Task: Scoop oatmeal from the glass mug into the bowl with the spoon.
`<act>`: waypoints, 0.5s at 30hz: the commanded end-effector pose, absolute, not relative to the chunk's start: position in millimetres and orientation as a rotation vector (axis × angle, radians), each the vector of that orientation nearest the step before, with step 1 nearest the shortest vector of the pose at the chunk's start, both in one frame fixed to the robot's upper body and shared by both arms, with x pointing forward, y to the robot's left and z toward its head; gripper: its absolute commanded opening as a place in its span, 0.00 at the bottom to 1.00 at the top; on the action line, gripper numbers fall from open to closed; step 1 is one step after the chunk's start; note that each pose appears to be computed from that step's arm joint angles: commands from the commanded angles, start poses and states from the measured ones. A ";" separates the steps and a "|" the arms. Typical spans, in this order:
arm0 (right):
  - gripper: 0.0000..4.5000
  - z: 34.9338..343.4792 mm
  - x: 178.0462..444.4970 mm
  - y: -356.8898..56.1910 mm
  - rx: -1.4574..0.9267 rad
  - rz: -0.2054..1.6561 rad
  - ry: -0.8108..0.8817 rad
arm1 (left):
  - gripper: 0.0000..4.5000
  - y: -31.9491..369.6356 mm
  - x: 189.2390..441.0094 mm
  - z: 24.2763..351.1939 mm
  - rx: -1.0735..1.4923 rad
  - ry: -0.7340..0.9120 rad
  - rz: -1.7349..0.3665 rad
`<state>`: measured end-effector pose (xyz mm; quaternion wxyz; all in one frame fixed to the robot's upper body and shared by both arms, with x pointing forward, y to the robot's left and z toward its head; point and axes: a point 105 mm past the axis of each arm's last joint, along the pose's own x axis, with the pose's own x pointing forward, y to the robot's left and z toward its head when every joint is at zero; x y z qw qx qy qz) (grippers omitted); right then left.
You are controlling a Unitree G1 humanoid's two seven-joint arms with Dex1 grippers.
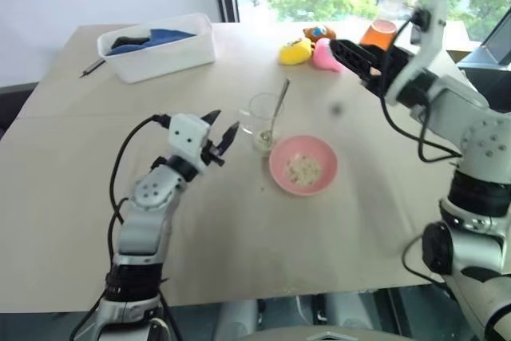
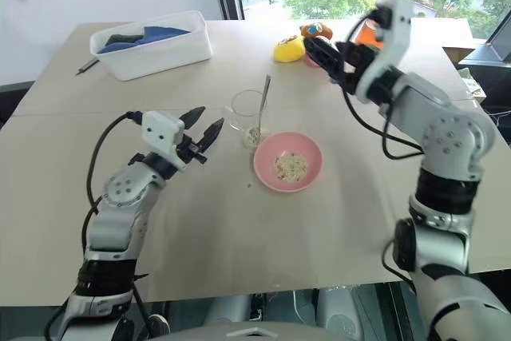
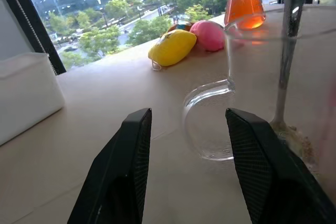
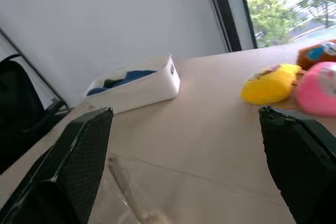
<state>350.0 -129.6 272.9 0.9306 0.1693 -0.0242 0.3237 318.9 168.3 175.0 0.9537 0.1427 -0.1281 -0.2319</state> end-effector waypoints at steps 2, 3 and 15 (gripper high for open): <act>1.00 270.6 328.2 -161.5 0.231 0.649 -0.106 | 0.51 179.7 294.9 185.5 0.260 -0.263 -0.488; 1.00 258.4 323.8 -173.7 0.196 0.631 -0.090 | 0.51 183.9 287.5 179.0 0.244 -0.229 -0.493; 1.00 95.7 253.8 -259.0 -0.038 0.652 0.179 | 0.51 213.1 210.2 74.8 0.156 0.160 -0.473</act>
